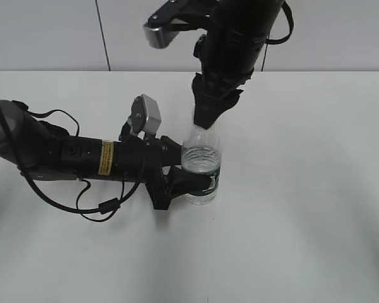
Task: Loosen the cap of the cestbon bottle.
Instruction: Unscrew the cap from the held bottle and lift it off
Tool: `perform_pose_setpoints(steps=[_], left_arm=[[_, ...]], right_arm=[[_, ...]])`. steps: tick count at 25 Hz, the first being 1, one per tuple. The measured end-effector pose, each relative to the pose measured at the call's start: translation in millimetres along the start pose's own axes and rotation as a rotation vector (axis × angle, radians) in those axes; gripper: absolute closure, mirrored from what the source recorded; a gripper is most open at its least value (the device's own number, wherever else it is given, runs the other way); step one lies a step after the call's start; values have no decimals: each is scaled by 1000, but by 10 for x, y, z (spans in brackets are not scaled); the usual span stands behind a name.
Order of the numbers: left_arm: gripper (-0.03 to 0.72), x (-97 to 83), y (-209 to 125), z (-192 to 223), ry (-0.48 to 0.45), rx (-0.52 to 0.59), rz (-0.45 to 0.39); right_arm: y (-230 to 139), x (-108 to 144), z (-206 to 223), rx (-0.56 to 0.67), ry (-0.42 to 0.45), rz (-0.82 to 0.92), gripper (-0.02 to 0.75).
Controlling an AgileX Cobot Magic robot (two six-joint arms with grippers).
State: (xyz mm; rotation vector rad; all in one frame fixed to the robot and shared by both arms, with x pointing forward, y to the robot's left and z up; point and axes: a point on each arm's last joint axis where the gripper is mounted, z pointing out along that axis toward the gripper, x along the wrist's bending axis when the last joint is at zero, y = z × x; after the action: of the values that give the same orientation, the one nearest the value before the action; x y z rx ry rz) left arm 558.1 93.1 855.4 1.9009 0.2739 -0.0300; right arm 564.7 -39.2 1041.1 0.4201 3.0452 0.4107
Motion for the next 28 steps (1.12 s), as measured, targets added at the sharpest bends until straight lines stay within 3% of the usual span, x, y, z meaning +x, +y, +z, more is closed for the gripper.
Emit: perform_pose_setpoints(steps=[6,8,13,22,28], left_arm=[[284,-3,0,3,-12,11,18],[284,-4,-1,3,-13,11,19],[284,-4,-1,3,-13,11,19],[284,-10,-5,3,-19,16,23],[285,-16,-6,-3,-29,14,28]], right_arm=[[-2,1,-7,2,0,-623,435],[-2,1,-12,2,-1,-749,435],[0,0,-17,2,-5,-920,435],[8,-1,-28,-3,-8,-1082,435],[32,26,-29,-43,-1,-1327,435]])
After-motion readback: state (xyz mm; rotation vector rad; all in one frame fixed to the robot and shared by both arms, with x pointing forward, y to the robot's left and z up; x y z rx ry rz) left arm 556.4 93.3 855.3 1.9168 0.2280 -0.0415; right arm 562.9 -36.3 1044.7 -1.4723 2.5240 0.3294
